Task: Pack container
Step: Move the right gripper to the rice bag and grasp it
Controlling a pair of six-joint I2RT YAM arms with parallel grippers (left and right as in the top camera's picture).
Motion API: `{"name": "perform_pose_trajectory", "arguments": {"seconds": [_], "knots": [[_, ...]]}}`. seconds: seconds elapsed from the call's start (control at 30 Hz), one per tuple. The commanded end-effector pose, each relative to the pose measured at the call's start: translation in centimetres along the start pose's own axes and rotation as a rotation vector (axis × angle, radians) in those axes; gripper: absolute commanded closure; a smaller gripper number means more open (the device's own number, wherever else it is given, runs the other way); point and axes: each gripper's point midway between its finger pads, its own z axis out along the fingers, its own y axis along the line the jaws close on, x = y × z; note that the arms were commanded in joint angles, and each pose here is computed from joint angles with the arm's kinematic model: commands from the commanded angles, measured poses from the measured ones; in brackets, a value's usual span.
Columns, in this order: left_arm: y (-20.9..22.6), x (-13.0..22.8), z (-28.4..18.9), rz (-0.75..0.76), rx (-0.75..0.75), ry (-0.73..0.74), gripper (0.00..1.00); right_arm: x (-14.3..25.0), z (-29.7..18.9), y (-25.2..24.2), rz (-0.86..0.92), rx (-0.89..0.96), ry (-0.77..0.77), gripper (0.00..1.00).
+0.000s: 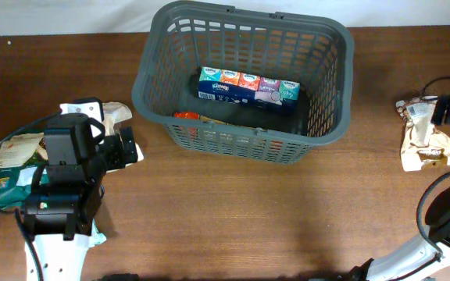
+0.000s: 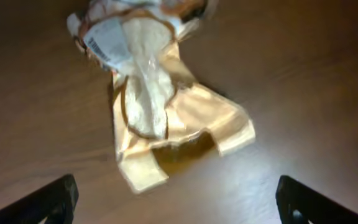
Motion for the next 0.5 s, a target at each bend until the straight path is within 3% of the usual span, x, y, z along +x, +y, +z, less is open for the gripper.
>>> {"name": "perform_pose_trajectory", "arguments": {"seconds": [0.0,0.23,0.47], "knots": [[0.3,-0.4,0.0,0.017,-0.015,-0.004,0.01,-0.9,0.9,1.0,-0.188,-0.056,-0.066,0.01],[0.2,-0.3,0.4,0.02,-0.016,0.008,0.01,-2.5,4.2,2.4,-0.273,-0.132,-0.134,0.01],[0.2,-0.2,0.7,0.021,-0.017,0.018,0.01,-0.4,10.3,3.5,-0.255,-0.206,-0.025,0.01]]}}
